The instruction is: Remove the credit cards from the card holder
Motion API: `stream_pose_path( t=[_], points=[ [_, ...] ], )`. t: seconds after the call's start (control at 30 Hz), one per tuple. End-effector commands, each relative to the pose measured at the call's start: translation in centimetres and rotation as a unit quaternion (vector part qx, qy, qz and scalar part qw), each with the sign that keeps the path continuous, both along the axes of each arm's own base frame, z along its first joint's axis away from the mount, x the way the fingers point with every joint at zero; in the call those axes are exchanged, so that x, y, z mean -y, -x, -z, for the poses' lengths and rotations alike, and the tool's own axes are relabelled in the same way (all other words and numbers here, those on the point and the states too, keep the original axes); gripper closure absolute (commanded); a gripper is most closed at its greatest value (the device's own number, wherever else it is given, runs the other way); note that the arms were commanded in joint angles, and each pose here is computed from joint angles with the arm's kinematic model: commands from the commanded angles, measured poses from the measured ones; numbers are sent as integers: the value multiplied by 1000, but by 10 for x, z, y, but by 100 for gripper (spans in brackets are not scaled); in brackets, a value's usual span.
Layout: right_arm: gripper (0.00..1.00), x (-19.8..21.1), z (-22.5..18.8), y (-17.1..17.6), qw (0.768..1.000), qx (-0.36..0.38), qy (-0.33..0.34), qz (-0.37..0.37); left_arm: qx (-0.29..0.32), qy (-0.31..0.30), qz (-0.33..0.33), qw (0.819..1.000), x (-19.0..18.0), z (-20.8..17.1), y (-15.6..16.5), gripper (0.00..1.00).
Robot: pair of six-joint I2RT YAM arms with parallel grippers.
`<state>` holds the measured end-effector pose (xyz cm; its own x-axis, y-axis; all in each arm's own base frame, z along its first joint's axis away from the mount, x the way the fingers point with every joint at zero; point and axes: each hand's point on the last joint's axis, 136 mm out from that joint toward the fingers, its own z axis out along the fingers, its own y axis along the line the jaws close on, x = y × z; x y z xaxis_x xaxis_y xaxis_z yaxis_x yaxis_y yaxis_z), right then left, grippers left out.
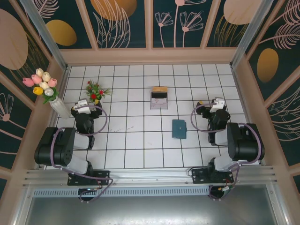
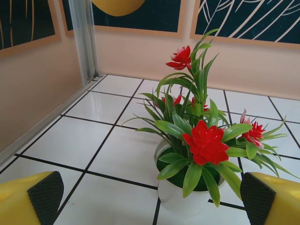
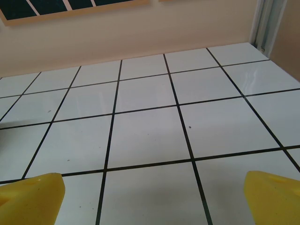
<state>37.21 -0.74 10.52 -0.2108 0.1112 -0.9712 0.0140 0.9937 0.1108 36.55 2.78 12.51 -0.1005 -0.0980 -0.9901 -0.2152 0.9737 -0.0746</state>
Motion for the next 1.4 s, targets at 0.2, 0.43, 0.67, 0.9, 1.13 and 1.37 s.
stream_pose_path(
  t=[0.2,0.43,0.67,0.9,1.13,1.37],
  points=[
    [1,0,-15,-8,1000,28,-3,-4,26,-4,-9,1000,-4,-14,-5,1],
    [1,-1,-15,-8,1000,27,-3,-4,26,-4,-9,1000,-4,-14,-4,1],
    [1,0,-14,-8,1000,27,-4,-4,26,-4,-9,1000,-5,-14,-5,1],
    [1,-1,-15,-6,1000,30,-3,-4,31,-4,-14,999,-6,-16,-3,1],
    [1,11,-37,-10,999,23,2,45,19,14,-51,998,-18,-35,2,1],
    [1,35,-68,-17,976,-52,-127,169,-3,134,-82,988,-21,-65,11,1]
  ],
)
